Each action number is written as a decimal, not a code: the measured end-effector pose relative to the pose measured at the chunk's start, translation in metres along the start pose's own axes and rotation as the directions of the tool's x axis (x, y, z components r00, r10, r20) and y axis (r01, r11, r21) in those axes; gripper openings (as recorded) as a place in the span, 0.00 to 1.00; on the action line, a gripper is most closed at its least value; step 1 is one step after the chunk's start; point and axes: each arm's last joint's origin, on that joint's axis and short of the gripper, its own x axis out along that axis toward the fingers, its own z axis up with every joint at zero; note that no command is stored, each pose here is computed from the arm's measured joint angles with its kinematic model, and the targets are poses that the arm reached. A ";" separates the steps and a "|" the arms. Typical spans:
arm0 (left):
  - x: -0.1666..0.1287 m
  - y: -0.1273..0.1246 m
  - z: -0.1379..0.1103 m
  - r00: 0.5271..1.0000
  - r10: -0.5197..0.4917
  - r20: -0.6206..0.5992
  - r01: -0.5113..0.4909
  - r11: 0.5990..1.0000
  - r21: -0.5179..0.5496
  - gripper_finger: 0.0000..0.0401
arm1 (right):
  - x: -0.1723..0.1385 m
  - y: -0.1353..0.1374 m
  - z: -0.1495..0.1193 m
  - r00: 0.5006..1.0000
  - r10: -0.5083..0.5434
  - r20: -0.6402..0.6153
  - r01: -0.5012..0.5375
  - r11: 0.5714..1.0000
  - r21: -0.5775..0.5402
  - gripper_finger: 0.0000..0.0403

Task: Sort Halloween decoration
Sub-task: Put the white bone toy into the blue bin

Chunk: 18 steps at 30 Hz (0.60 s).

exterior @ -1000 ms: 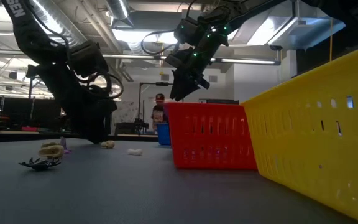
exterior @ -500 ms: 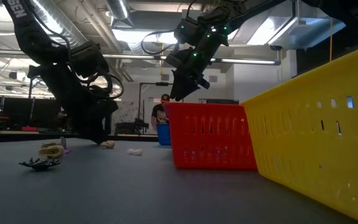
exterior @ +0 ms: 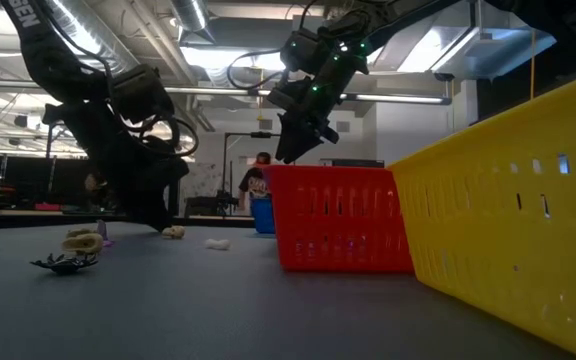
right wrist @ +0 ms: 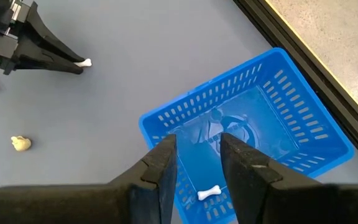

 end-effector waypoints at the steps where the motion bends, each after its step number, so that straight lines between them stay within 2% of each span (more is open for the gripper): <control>1: 0.000 0.000 0.000 1.000 -0.003 0.001 0.003 1.000 0.001 0.01 | 0.000 -0.001 0.000 1.000 -0.001 0.000 0.001 1.000 -0.002 0.30; 18: -0.001 0.000 0.001 1.000 -0.010 0.006 0.010 1.000 -0.013 0.01 | -0.007 -0.009 -0.003 0.999 -0.013 -0.050 0.011 0.999 -0.039 0.30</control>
